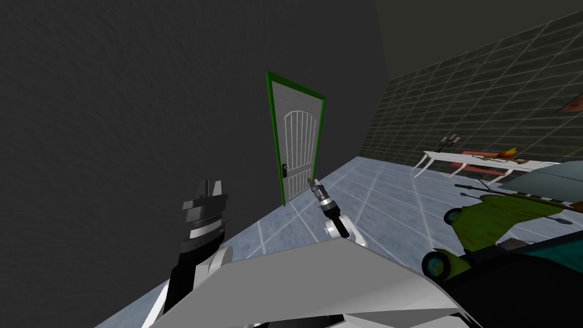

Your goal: Pull the door open

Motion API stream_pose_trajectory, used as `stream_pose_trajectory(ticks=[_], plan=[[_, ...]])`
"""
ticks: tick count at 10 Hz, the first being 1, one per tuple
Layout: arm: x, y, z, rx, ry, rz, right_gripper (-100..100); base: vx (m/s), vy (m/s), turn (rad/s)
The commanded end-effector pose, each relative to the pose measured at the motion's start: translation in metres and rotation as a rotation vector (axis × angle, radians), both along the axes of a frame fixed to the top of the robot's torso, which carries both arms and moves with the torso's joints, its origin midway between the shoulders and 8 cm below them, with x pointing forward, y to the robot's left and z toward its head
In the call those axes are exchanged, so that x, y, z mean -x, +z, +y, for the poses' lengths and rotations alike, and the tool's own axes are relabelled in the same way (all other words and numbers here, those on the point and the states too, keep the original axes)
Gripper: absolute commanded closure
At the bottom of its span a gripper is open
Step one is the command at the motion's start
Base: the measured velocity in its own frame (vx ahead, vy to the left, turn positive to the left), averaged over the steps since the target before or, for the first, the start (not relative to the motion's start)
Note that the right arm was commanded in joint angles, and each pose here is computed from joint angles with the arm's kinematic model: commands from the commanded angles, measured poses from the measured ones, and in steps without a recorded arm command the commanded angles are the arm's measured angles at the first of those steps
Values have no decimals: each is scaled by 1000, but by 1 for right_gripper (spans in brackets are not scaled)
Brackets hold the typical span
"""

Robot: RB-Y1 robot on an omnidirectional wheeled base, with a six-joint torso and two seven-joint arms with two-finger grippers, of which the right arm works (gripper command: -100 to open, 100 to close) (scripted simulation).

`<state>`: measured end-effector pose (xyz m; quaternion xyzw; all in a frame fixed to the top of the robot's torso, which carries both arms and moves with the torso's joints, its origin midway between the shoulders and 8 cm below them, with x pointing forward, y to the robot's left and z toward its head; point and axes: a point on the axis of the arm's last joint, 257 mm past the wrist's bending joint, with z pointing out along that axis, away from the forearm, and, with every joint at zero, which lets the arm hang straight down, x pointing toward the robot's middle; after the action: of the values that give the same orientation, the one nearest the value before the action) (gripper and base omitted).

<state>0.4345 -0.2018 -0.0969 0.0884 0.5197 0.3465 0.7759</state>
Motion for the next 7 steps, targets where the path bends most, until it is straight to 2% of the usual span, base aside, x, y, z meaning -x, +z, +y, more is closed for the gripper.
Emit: stream_pose_trajectory(ticks=[1,2,5,6,7], plan=[[-6,-12,3,46,-3,16,-100,132,16,-2],[-12,-24,7,88,-5,31,-100,142,31,-2],[-20,-42,12,152,-5,53,-100,120,28,-2],[-25,-54,16,194,-4,67,-100,155,16,-5],[-27,-60,18,214,-4,74,-100,166,28,2]])
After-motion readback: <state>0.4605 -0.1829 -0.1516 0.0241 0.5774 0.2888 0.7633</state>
